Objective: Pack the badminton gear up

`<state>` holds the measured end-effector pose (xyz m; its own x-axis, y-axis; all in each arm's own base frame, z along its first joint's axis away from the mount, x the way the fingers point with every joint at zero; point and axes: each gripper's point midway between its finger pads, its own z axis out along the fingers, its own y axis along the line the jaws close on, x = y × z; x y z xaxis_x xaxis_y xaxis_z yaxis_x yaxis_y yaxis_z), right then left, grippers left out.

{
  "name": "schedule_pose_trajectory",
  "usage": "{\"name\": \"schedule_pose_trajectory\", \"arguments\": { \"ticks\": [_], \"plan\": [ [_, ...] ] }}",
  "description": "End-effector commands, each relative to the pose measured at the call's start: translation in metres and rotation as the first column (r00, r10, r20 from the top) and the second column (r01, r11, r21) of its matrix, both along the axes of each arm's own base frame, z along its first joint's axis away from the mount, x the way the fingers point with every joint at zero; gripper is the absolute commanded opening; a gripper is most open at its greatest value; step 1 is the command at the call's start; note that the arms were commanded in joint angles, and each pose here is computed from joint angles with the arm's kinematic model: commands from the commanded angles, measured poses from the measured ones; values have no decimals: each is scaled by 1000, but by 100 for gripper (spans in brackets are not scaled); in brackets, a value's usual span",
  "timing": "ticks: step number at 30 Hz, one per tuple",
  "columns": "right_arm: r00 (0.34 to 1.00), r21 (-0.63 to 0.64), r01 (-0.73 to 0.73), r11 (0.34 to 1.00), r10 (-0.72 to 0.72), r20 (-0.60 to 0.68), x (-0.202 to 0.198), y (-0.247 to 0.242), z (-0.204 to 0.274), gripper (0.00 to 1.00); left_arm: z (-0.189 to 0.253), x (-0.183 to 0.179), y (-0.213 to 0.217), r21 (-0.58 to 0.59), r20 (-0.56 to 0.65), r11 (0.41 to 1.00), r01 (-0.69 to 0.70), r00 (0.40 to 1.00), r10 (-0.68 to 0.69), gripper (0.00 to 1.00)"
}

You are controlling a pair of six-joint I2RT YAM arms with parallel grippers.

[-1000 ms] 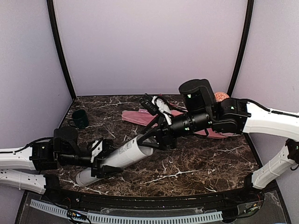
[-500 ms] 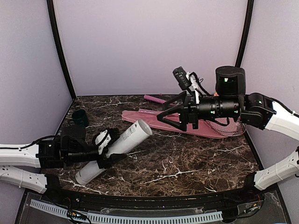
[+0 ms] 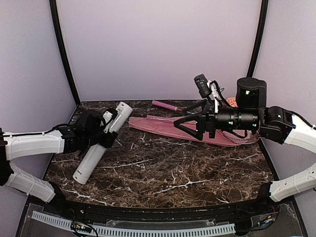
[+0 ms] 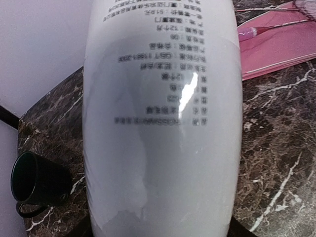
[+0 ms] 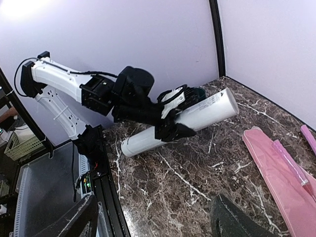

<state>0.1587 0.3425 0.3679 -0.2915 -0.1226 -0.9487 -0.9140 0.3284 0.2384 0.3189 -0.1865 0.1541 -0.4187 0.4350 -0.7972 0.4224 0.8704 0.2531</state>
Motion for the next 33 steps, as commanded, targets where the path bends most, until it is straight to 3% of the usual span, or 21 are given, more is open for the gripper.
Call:
{"name": "schedule_pose_trajectory", "arguments": {
  "ticks": [1,7,14,20,24,30,33],
  "plan": [
    [1000,49,21,999,-21,-8,2,-5,6,78,-5,42,21,39,-7,991,-130,992,130,57],
    [999,48,21,999,-20,-33,0,-5,-1,78,-33,93,49,214,-40,948,-237,967,251,59],
    [998,30,43,999,-42,-40,3,-7,-7,79,-42,132,58,245,-62,936,-253,959,275,60],
    [992,-4,116,993,-116,-40,16,-12,-17,78,-67,144,67,291,-119,925,-243,951,287,65],
    [984,-33,165,986,-167,-56,29,-17,-26,77,-74,148,73,296,-133,921,-255,943,304,74],
    [968,-100,221,970,-230,-95,51,-20,-52,76,-66,152,71,283,-126,925,-254,946,298,89],
    [958,-130,247,960,-262,-118,65,-23,-68,75,-53,151,67,256,-115,935,-244,953,280,91]
  ]
}}
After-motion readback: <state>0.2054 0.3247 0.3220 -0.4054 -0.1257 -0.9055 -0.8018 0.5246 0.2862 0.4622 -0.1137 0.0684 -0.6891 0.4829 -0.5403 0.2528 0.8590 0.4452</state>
